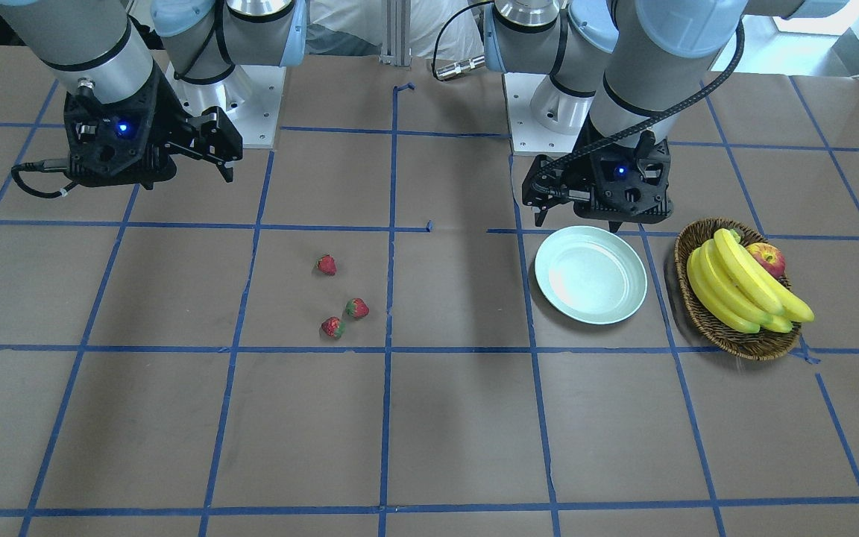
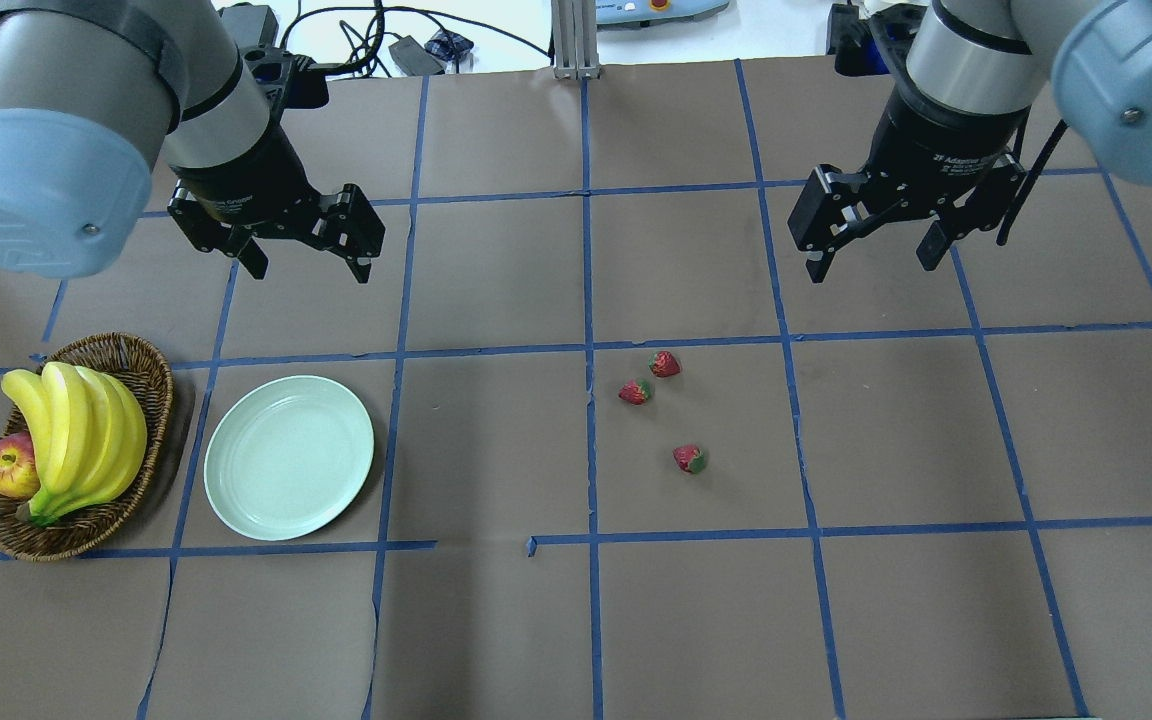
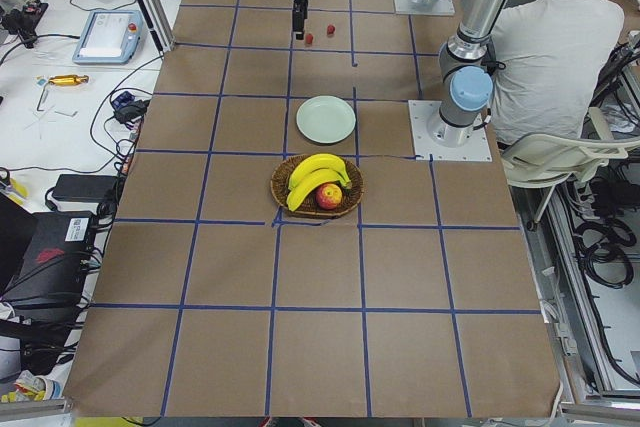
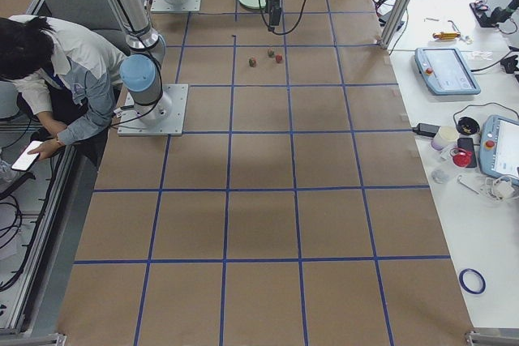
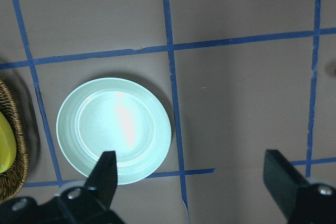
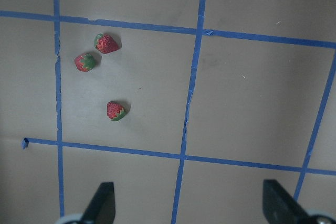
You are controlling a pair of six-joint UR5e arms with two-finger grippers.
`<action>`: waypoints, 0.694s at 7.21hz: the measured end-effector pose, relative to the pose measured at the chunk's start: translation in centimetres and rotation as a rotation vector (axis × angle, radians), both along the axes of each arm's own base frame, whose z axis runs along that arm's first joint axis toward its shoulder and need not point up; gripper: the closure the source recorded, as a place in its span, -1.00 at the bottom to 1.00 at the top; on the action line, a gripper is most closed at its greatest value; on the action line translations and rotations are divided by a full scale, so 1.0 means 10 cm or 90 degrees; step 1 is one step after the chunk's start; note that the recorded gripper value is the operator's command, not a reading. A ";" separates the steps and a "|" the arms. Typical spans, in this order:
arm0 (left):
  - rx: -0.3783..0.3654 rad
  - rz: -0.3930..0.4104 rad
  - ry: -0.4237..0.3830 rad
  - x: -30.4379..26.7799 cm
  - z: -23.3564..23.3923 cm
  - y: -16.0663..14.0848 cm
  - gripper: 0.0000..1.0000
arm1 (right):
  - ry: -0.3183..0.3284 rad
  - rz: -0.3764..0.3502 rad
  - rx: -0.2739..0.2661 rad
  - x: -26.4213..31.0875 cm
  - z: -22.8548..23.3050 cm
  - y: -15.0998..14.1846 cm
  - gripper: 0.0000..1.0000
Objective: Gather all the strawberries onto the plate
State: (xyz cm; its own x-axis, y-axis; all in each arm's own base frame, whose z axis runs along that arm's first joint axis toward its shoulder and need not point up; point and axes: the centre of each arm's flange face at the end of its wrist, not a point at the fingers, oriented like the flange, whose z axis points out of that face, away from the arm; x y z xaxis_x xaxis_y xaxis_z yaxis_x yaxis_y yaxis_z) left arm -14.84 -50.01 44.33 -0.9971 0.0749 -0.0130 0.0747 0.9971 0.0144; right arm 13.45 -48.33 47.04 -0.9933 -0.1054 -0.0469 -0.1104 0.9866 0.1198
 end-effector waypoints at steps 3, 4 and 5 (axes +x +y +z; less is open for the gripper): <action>0.001 0.015 -0.002 -0.01 0.00 0.01 -1.00 | 0.000 0.003 0.010 0.00 -0.08 -0.04 -1.00; 0.001 0.023 -0.001 -0.01 -0.01 0.01 -1.00 | 0.000 0.007 0.017 0.00 -0.14 -0.06 -1.00; 0.001 0.028 0.000 -0.01 -0.01 0.00 -1.00 | 0.001 0.009 0.023 0.00 -0.19 -0.09 -1.00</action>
